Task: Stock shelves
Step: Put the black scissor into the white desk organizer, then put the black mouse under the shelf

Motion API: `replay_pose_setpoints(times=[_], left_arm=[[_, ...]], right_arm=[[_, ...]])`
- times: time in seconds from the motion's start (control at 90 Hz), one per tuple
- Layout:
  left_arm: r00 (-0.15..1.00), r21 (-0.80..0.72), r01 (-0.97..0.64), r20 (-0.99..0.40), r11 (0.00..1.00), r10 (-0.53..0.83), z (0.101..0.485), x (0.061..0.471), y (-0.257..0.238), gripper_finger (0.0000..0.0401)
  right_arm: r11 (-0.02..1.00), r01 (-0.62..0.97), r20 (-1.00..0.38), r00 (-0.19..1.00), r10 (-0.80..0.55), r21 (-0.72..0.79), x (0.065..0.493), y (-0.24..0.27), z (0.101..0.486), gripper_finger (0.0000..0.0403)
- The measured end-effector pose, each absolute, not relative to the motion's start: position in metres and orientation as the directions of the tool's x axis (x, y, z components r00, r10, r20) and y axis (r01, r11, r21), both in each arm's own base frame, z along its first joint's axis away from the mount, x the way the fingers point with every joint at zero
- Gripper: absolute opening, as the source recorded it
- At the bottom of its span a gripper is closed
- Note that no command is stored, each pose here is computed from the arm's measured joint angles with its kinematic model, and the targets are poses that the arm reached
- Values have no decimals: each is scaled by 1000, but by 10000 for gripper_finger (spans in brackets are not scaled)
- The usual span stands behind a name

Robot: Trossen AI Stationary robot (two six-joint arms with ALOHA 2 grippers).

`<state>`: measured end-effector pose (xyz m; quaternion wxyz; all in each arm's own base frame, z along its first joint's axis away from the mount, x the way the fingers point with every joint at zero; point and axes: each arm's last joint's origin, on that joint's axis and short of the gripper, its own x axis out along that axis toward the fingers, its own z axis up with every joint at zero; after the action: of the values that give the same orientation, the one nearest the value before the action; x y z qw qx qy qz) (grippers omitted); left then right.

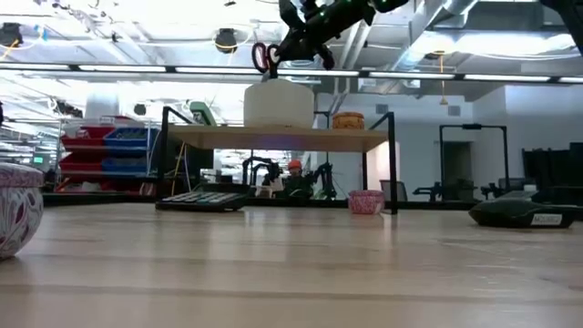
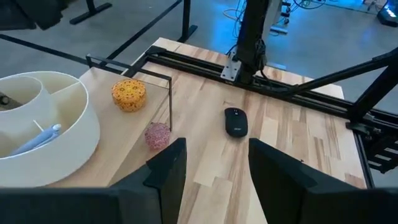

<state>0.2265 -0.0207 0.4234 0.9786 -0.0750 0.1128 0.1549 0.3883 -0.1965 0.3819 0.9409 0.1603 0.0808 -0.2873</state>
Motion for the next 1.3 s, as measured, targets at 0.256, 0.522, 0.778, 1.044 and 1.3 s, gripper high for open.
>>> replay_pose_setpoints(times=[0.256, 0.522, 0.778, 1.044, 1.3], left_arm=[[927, -113, -320, -243, 941, 286, 423, 227, -21, 151], [927, -111, -320, -243, 941, 286, 423, 227, -21, 151], [927, -110, -320, -244, 941, 286, 423, 227, -21, 151], [926, -109, -319, -245, 941, 286, 423, 226, -21, 151], [917, -93, -323, -276, 942, 287, 420, 225, -21, 151]], right_arm=[[800, 538, -243, 841, -484, 266, 386, -200, 382, 142], [831, 510, -199, 858, -474, 222, 377, -189, 401, 233], [844, 494, -211, 865, -455, 210, 347, -161, 433, 238], [876, 446, -595, 760, -262, 183, 326, -81, 417, 223], [816, 524, -813, 569, -123, 244, 312, 15, 396, 218]])
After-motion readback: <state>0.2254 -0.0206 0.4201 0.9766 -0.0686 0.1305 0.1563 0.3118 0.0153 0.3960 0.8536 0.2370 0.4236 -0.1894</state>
